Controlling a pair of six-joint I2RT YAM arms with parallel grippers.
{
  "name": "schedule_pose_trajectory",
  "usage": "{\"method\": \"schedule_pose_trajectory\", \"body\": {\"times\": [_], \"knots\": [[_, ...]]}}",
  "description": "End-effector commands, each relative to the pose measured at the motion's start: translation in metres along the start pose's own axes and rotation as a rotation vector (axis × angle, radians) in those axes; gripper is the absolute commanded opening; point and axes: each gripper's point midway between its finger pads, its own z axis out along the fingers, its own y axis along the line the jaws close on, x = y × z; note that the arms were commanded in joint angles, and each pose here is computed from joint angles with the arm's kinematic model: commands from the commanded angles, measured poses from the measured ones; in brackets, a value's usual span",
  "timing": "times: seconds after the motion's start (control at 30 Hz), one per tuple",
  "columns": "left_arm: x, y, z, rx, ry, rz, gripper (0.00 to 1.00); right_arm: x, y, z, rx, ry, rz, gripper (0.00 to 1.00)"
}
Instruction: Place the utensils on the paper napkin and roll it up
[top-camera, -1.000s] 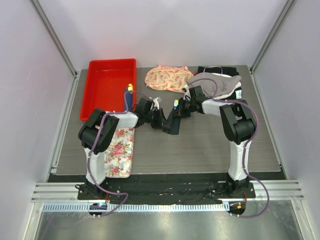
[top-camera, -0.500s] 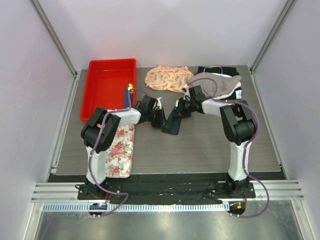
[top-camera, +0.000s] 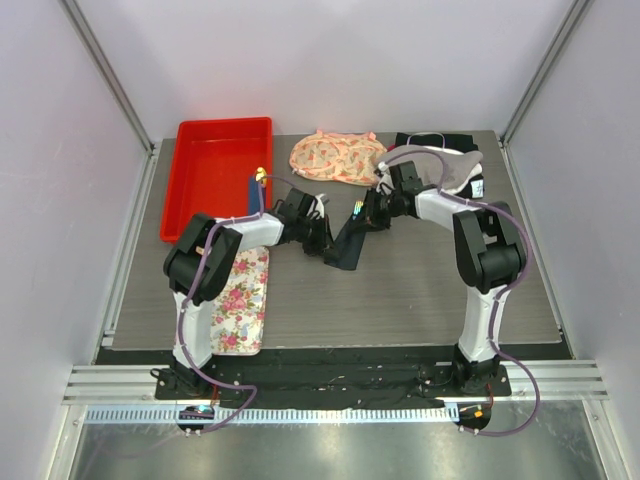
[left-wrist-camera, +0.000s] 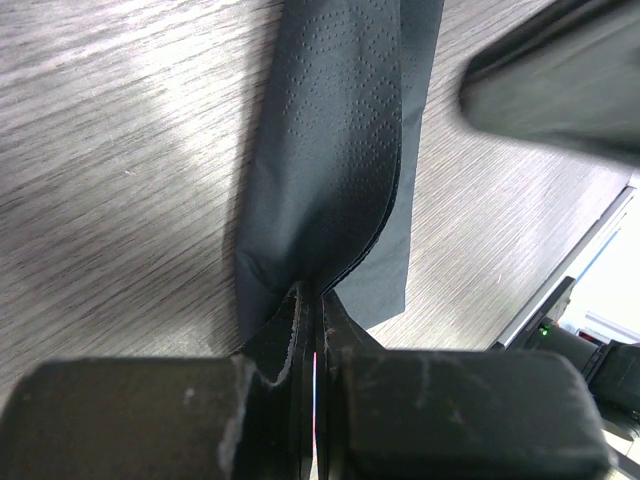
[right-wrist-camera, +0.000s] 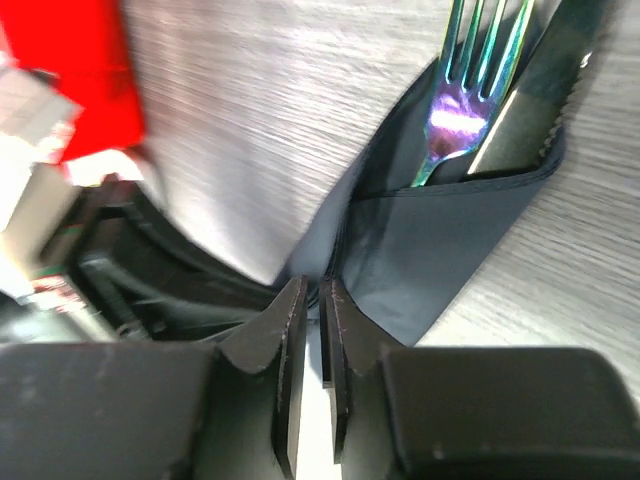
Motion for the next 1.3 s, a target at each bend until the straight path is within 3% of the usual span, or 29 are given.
{"method": "schedule_pose_trajectory", "body": {"times": [0.0, 0.23, 0.47, 1.0, 1.27], "knots": [[0.016, 0.047, 0.01, -0.166, 0.041, -0.002, 0.0, -0.02, 0.032, -0.034, -0.143, -0.066, 0.021, 0.18], [0.013, 0.043, 0.012, -0.15, 0.038, -0.002, 0.0, -0.005, 0.015, -0.028, -0.248, -0.064, 0.199, 0.13], [0.012, 0.043, 0.012, -0.152, 0.04, 0.003, 0.0, 0.008, 0.009, -0.021, -0.293, -0.069, 0.248, 0.1], [0.005, 0.029, 0.006, -0.119, 0.027, 0.011, 0.0, 0.046, -0.029, 0.015, -0.135, 0.004, 0.24, 0.03], [-0.01, -0.003, -0.01, -0.039, -0.018, 0.0, 0.0, 0.059, -0.057, 0.024, -0.013, 0.026, 0.261, 0.01]]}}
